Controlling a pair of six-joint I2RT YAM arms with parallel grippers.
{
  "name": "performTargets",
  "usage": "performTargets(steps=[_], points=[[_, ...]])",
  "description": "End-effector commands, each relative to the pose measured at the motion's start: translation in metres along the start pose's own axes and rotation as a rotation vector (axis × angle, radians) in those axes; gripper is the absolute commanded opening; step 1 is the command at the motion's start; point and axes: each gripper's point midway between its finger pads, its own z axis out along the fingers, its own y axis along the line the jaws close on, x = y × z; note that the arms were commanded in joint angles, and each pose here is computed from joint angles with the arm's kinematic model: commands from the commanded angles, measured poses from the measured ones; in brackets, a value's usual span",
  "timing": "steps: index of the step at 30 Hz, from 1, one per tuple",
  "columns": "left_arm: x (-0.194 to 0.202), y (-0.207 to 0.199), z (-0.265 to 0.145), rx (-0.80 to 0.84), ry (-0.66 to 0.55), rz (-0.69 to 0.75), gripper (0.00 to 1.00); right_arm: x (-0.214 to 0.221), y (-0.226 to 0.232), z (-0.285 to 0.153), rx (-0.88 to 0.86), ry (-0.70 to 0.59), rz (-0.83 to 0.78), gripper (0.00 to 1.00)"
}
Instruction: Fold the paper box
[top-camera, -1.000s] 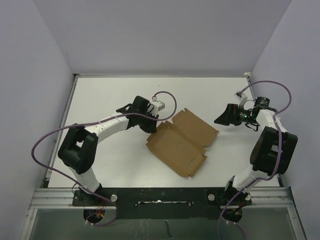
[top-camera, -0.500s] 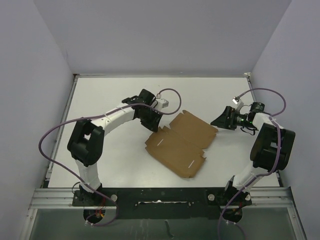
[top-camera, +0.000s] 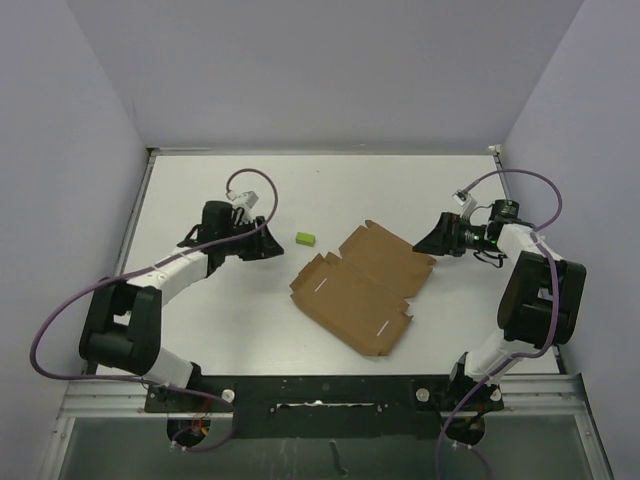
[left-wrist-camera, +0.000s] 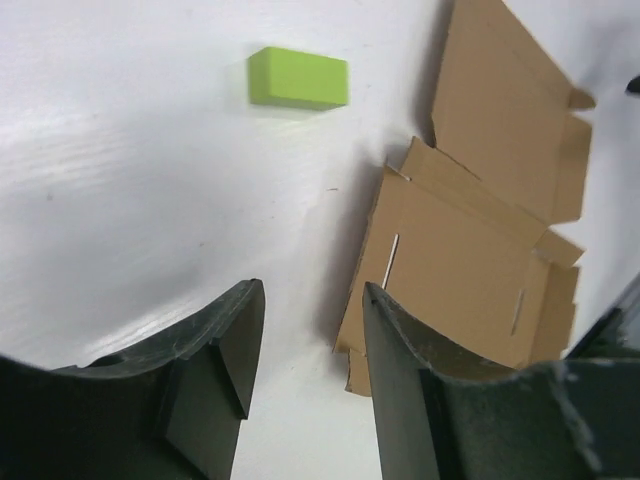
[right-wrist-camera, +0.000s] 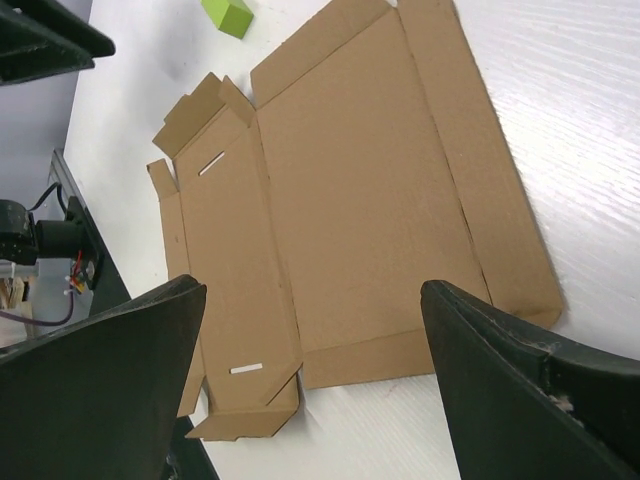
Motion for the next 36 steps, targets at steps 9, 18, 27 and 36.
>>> performTargets(steps=[9, 18, 27, 36], points=[[0.021, -0.027, 0.011, 0.086, -0.043, 0.034, 0.64, -0.016, 0.015, -0.003, -0.029, -0.029, -0.079, 0.93], [-0.007, -0.036, 0.053, 0.119, 0.054, 0.16, 0.64, -0.016, 0.012, -0.004, -0.026, -0.03, -0.077, 0.93], [-0.046, -0.093, 0.096, 0.248, 0.049, 0.225, 0.63, -0.018, 0.013, -0.004, -0.033, -0.034, -0.077, 0.93], [-0.038, -0.091, 0.157, 0.239, 0.221, 0.14, 0.53, -0.021, 0.013, -0.007, -0.035, -0.046, -0.075, 0.93]])
